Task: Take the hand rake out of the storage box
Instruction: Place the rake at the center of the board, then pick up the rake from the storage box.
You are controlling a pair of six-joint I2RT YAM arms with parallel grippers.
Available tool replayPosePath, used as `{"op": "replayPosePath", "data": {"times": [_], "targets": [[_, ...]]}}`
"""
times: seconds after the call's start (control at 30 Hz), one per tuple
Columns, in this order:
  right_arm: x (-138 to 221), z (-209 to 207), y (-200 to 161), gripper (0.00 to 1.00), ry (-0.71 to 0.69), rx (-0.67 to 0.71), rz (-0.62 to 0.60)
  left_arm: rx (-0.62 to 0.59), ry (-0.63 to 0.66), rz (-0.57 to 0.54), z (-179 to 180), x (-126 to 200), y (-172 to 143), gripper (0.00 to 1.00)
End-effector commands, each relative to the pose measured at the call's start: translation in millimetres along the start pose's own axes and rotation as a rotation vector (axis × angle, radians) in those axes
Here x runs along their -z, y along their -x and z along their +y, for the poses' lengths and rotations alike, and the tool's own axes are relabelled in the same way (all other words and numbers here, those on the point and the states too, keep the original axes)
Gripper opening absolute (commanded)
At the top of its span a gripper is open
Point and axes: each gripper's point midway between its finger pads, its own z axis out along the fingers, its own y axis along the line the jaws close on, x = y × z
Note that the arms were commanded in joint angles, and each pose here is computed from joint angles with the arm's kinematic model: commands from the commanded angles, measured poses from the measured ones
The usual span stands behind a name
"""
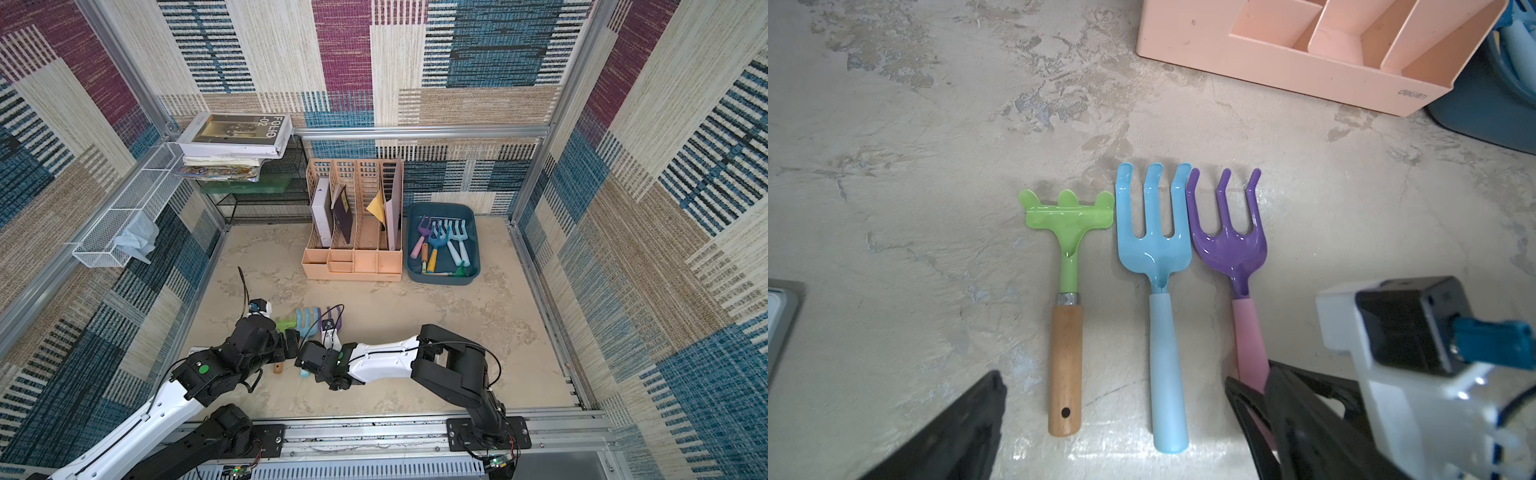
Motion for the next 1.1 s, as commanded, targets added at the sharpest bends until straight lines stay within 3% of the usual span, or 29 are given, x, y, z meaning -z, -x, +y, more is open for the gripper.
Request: {"op": "replayPosePath", "data": {"times": [0.0, 0.13, 0.37, 0.57, 0.7, 0.83, 0.93, 1.07], "targets": [[1, 7, -2, 0.42, 0.034, 0.012, 0.02, 0.002, -0.001, -0.011, -1, 0, 3, 0.99], [1, 5, -2, 0.43, 0.023, 0.013, 0.02, 0.003, 0.0, -0.01, 0, 0, 2, 0.99], [33, -12, 34, 0.6, 0.014, 0.005, -0.082, 0.005, 0.002, -0.016, 1, 2, 3, 0.99], [98, -102, 121, 0.9, -0.203, -0.036, -0.288, 0.01, -0.008, -0.028, 1, 4, 4, 0.99], [118, -189, 172, 0.92, -0.267, -0.15, -0.321, 0.007, -0.01, -0.021, 0, 2, 3, 0.99], [117, -275, 207, 0.84, -0.378, -0.227, -0.334, 0.004, -0.008, -0.018, -1, 0, 3, 0.99], [95, -330, 220, 0.67, -0.402, -0.318, -0.252, -0.003, -0.007, -0.01, -2, -1, 2, 1.0], [52, -376, 236, 0.56, -0.402, -0.369, -0.174, -0.006, 0.001, -0.009, -1, -3, 2, 1.0]]}}
